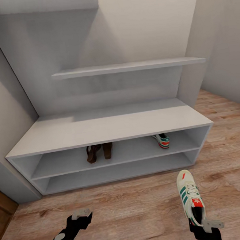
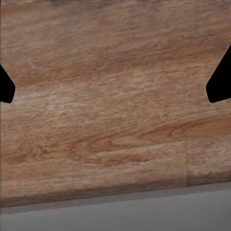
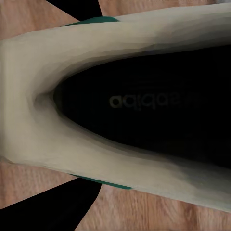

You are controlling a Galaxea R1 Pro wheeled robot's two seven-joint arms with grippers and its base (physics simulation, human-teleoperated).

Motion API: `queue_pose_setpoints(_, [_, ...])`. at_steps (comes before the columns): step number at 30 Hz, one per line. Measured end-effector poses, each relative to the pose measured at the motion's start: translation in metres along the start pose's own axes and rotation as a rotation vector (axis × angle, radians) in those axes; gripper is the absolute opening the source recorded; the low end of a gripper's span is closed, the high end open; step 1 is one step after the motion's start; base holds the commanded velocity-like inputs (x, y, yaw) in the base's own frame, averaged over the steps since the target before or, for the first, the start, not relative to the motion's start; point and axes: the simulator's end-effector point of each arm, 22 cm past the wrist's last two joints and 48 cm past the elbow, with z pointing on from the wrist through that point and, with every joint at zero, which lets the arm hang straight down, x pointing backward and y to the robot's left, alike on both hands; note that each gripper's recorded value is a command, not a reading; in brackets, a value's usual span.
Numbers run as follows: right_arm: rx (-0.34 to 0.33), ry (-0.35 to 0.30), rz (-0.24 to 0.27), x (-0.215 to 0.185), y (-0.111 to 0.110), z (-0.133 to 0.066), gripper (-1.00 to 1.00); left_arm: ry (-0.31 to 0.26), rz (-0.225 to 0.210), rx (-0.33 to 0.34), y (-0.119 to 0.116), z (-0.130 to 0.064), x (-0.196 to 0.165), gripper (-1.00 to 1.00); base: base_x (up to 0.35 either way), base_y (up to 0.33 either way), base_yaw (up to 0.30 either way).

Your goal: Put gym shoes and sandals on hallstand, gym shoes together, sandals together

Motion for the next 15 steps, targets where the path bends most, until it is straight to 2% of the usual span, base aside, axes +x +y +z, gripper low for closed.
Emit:
queue_pose_setpoints(2, [-0.001, 0.0, 0.0, 0.0, 0.001, 0.0, -1.0, -0.013, -0.004, 0.0, 0.007, -0.006, 0.009, 1.0, -0.002, 0.0, 0.008])
queue_pose_setpoints(4, [-0.004, 0.002, 0.002, 0.001, 0.004, 0.0, -1.0, -0.039, -0.016, -0.007, 0.026, -0.019, 0.027, 1.0, -0.001, 0.0, 0.082])
queue_pose_setpoints(7, [-0.01, 0.007, 0.004, 0.003, 0.009, -0.001, -1.0, -0.044, -0.037, -0.016, 0.038, -0.036, 0.057, 1.0, 0.0, 0.0, 0.121])
queue_pose_setpoints(12, [-0.027, 0.013, 0.008, 0.006, 0.021, -0.003, -1.0, -0.053, -0.043, -0.019, 0.036, -0.059, 0.095, 1.0, 0.0, 0.0, 0.138])
queue_pose_setpoints(15, [-0.026, 0.016, 0.01, 0.007, 0.022, -0.003, -1.0, -0.041, -0.044, -0.017, 0.034, -0.065, 0.108, 1.0, 0.0, 0.0, 0.143])
